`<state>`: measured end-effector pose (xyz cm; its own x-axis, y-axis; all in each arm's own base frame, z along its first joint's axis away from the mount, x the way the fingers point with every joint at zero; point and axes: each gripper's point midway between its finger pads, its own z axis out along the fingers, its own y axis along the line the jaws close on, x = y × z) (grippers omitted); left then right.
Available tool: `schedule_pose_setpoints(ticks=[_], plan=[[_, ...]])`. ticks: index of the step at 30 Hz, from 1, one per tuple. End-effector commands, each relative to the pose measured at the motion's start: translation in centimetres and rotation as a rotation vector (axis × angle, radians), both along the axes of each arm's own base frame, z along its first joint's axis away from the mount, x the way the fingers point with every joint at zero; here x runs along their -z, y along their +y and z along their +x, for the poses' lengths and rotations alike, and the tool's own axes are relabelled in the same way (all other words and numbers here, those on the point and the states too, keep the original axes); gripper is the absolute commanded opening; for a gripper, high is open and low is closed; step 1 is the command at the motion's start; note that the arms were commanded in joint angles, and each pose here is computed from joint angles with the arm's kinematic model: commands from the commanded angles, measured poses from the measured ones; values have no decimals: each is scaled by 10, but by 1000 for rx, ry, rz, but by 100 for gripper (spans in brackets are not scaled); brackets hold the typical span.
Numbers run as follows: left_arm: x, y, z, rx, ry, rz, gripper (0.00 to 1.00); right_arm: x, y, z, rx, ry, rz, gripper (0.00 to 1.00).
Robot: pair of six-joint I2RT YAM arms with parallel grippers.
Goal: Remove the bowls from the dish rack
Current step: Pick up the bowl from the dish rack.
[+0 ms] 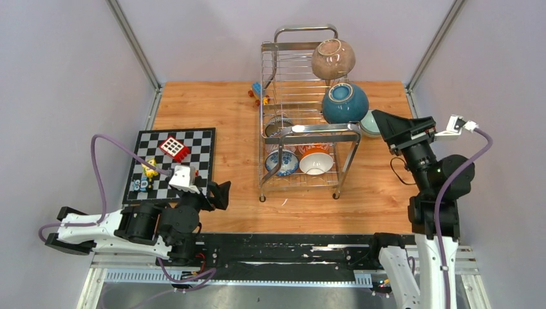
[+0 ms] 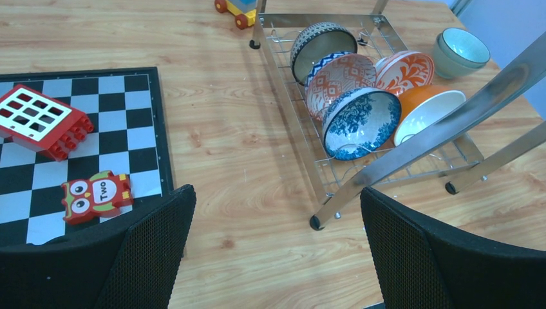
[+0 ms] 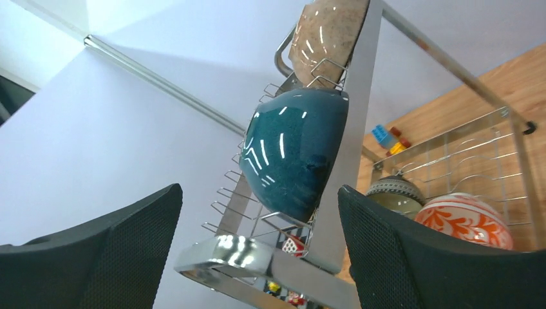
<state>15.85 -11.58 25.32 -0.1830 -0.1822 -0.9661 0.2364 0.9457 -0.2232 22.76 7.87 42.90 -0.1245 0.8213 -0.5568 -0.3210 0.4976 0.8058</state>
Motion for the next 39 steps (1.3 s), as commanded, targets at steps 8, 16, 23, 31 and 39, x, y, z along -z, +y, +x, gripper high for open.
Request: schedule_pose_setpoints(ticks=[8, 16, 23, 31, 39], plan=[[9, -17, -4, 29, 25, -50, 100, 6, 1, 32, -119, -53, 238, 92], [12, -26, -4, 28, 24, -26, 100, 13, -9, 46, -196, -108, 382, 87], [16, -34, -4, 28, 26, -2, 100, 12, -8, 52, -267, -132, 419, 86], [15, -40, -5, 29, 35, -31, 100, 16, -1, 62, -338, -93, 431, 79], [17, -43, -5, 27, 33, -37, 100, 3, 14, 62, -420, -96, 397, 72]])
